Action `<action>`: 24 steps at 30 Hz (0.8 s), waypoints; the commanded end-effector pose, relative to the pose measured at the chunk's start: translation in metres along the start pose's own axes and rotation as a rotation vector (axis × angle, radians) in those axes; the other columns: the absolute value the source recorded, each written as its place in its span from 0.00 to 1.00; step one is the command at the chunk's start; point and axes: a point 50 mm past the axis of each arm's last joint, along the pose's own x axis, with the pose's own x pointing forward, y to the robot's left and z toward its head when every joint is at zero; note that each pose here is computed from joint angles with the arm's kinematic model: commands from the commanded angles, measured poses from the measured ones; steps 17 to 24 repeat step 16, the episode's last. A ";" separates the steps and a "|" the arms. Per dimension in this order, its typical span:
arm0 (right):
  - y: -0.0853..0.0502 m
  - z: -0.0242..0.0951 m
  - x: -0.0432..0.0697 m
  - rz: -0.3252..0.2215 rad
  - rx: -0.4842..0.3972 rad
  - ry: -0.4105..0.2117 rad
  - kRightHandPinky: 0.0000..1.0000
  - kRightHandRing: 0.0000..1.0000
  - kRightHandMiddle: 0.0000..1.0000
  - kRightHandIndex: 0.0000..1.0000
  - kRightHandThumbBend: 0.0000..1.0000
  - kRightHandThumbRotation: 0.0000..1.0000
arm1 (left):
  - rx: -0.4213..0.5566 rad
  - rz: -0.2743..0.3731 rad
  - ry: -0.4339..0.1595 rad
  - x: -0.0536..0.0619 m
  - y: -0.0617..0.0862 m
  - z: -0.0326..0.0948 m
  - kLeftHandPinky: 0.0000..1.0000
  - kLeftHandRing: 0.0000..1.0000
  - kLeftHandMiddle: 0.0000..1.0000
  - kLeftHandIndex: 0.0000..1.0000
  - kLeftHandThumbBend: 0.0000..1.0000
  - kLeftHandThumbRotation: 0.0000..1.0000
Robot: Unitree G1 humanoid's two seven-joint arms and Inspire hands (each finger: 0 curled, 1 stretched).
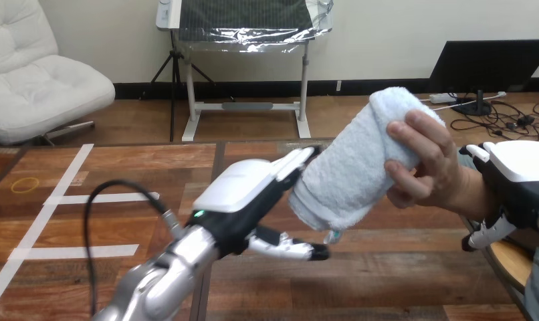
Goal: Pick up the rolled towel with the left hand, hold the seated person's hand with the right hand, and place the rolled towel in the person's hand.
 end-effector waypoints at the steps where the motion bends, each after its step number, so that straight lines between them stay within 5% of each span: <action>1: -0.025 -0.007 -0.008 -0.086 -0.017 0.006 1.00 1.00 1.00 0.96 0.80 0.16 | 0.013 0.106 0.006 -0.007 0.022 -0.007 0.88 0.92 0.98 1.00 0.76 0.46; 16: -0.033 -0.017 -0.020 -0.133 0.010 0.034 0.96 1.00 0.99 0.94 0.79 0.13 | -0.009 0.191 0.096 -0.031 0.026 -0.031 0.83 0.90 0.96 1.00 0.75 0.48; 24: -0.033 -0.017 -0.020 -0.133 0.010 0.034 0.96 1.00 0.99 0.94 0.79 0.13 | -0.009 0.191 0.096 -0.031 0.026 -0.031 0.83 0.90 0.96 1.00 0.75 0.48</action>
